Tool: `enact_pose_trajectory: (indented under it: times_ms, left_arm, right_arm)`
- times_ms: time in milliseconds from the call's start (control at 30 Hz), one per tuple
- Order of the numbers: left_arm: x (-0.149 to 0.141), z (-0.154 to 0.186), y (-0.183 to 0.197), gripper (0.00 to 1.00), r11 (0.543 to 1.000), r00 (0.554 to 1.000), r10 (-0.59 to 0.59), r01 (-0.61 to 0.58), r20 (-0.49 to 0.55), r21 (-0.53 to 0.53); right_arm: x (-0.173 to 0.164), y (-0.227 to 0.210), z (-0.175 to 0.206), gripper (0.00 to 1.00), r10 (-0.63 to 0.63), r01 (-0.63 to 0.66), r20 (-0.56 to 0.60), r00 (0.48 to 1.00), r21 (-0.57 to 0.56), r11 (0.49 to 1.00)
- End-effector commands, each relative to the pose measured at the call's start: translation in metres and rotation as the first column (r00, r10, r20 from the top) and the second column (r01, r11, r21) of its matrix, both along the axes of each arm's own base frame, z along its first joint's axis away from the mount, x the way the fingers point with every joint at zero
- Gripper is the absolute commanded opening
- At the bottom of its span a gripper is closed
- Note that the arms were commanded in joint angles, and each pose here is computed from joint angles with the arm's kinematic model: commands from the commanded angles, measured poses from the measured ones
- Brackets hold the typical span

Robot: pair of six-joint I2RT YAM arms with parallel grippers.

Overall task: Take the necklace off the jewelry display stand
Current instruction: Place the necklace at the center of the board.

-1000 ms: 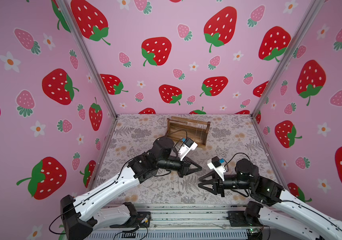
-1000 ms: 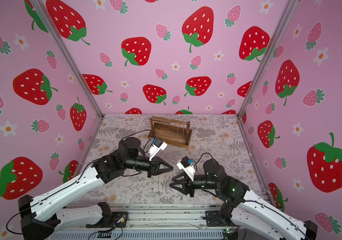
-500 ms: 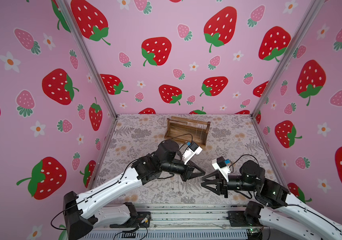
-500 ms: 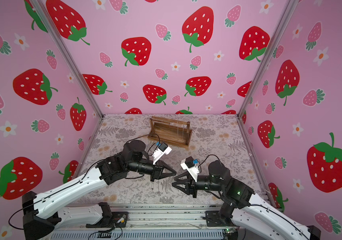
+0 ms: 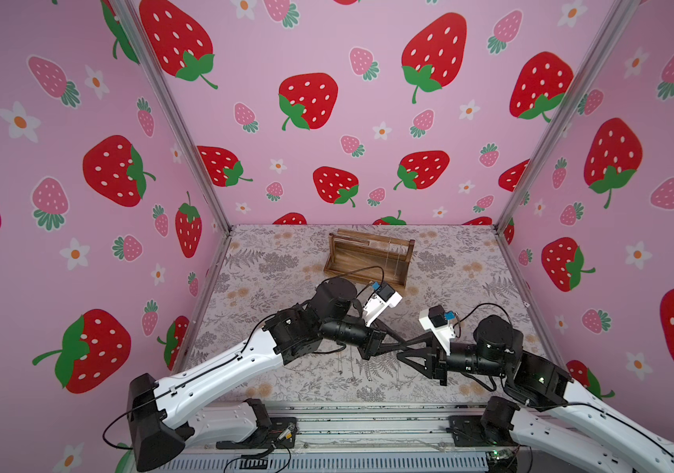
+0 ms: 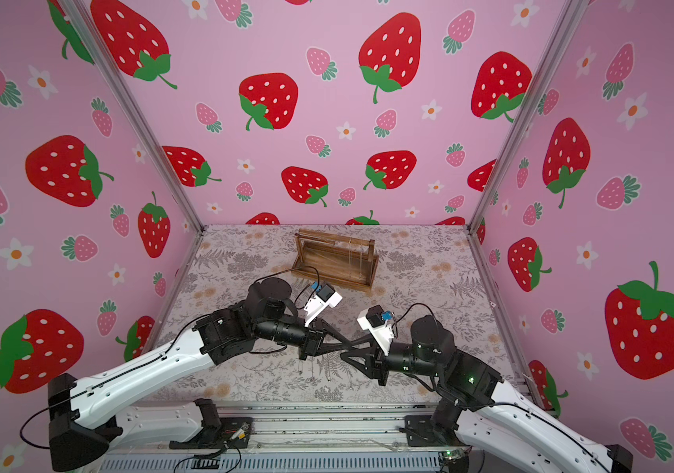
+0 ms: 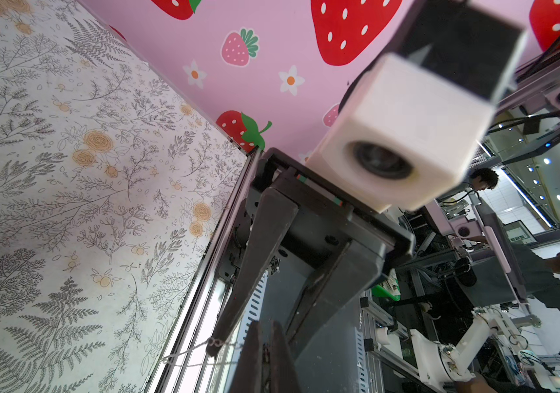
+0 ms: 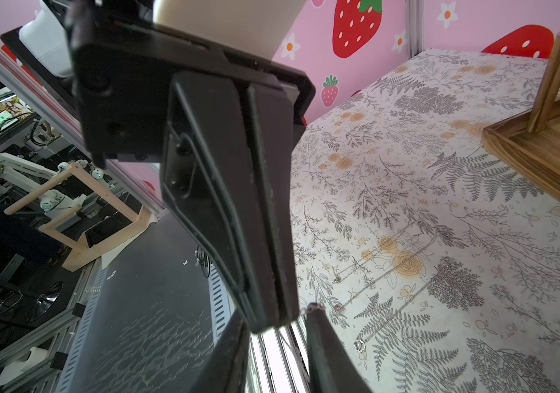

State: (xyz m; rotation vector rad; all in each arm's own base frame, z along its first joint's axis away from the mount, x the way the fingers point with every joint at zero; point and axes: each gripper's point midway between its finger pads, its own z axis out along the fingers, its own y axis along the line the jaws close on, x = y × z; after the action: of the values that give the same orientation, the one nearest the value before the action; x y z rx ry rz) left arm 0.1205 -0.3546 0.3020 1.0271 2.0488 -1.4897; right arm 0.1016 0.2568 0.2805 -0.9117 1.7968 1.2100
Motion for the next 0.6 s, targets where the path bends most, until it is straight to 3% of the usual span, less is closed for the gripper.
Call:
enact_pose_trajectory:
  times_ms: [0,567]
  left_arm:
    - [0.0006,0.0130,-0.0023,0.00,1.000,0.999,-0.004,0.005,0.038,-0.021]
    - [0.0045,0.0118,-0.0003,0.00,1.000,0.998,0.026,-0.026,0.050,-0.007]
  right_arm:
    - [0.0014,-0.0052,0.0155,0.30,-0.025,0.024,0.037,0.999,0.016,1.000]
    - [0.0004,-0.0055,0.0109,0.31,-0.025,0.025,0.014,1.000,0.011,1.000]
